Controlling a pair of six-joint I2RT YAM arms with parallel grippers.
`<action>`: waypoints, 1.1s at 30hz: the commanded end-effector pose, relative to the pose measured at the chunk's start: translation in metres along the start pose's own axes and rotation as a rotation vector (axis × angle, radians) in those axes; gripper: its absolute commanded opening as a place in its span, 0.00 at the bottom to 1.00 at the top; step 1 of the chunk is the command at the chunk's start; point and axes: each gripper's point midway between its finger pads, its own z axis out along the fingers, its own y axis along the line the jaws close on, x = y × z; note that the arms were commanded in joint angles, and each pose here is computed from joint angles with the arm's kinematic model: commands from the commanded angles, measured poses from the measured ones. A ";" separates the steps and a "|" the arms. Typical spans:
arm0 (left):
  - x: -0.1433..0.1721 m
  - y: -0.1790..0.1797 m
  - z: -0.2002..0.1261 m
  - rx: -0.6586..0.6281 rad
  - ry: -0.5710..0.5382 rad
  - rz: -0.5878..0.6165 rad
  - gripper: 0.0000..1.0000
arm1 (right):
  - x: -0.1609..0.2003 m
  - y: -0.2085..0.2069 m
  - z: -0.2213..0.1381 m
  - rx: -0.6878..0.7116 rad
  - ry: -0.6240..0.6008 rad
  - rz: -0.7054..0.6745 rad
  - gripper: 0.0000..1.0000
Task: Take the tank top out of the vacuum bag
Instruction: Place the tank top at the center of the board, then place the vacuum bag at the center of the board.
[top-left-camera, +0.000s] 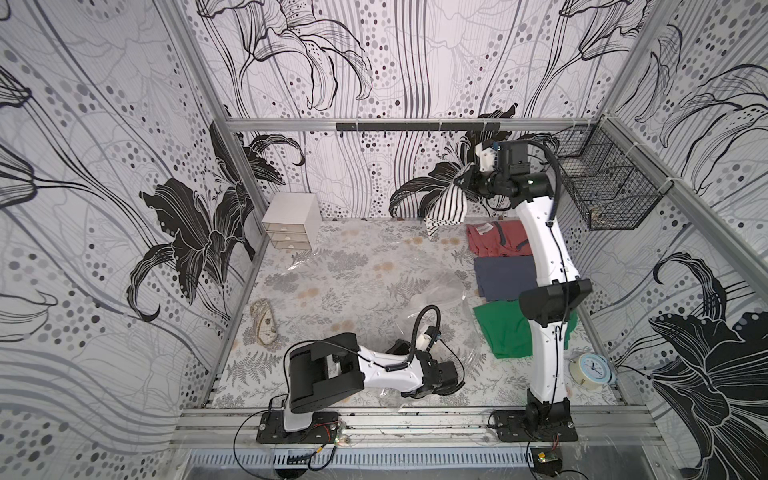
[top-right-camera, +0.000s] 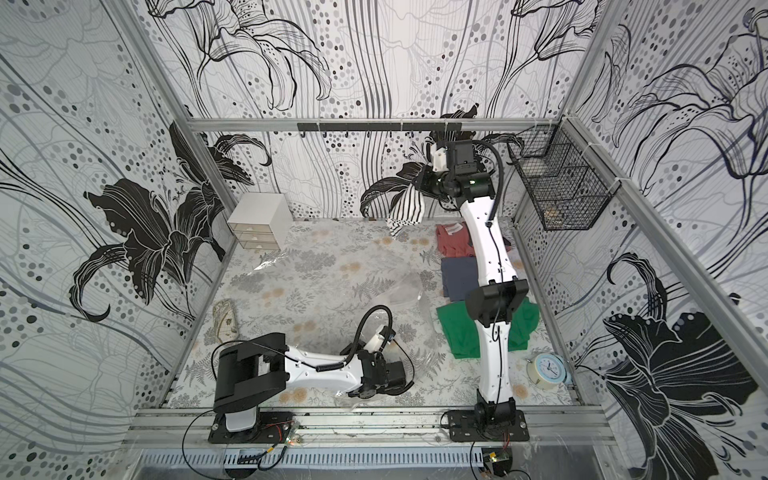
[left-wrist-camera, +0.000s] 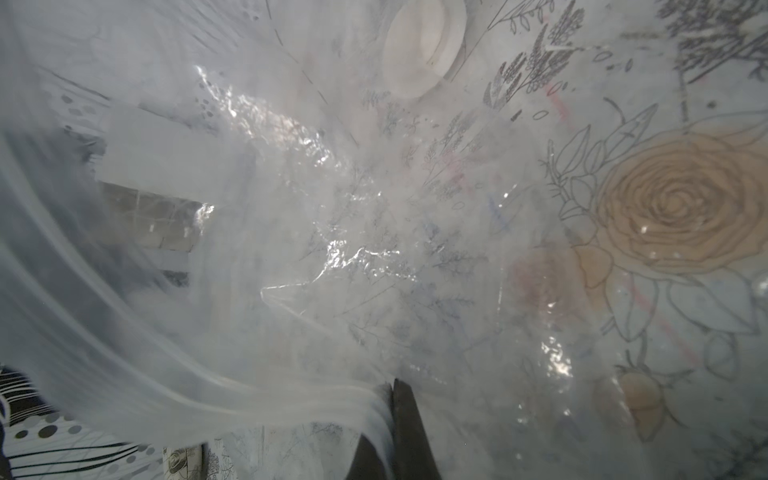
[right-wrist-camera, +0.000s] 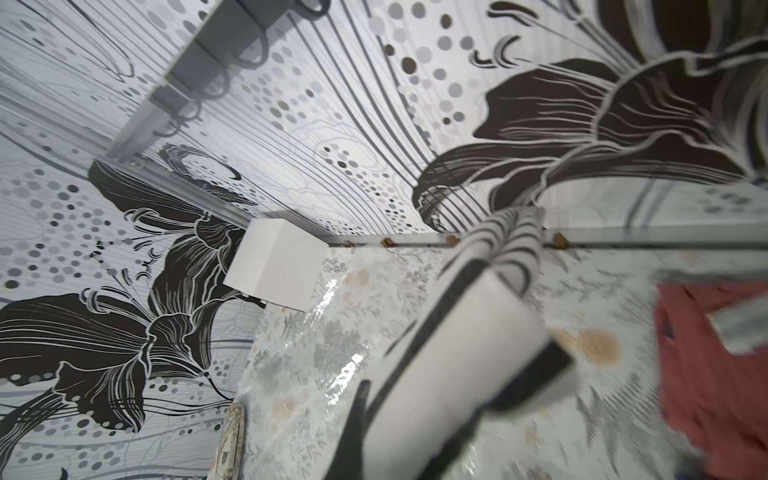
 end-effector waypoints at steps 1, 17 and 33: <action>-0.002 0.006 -0.001 -0.041 0.006 -0.007 0.00 | -0.012 0.040 0.051 -0.304 -0.067 0.059 0.00; -0.014 0.012 -0.004 -0.080 -0.014 0.015 0.00 | 0.088 -0.195 0.134 -0.110 0.199 0.331 0.01; -0.014 0.027 0.022 -0.082 0.090 -0.097 0.00 | 0.021 -0.198 0.080 0.092 0.035 0.217 1.00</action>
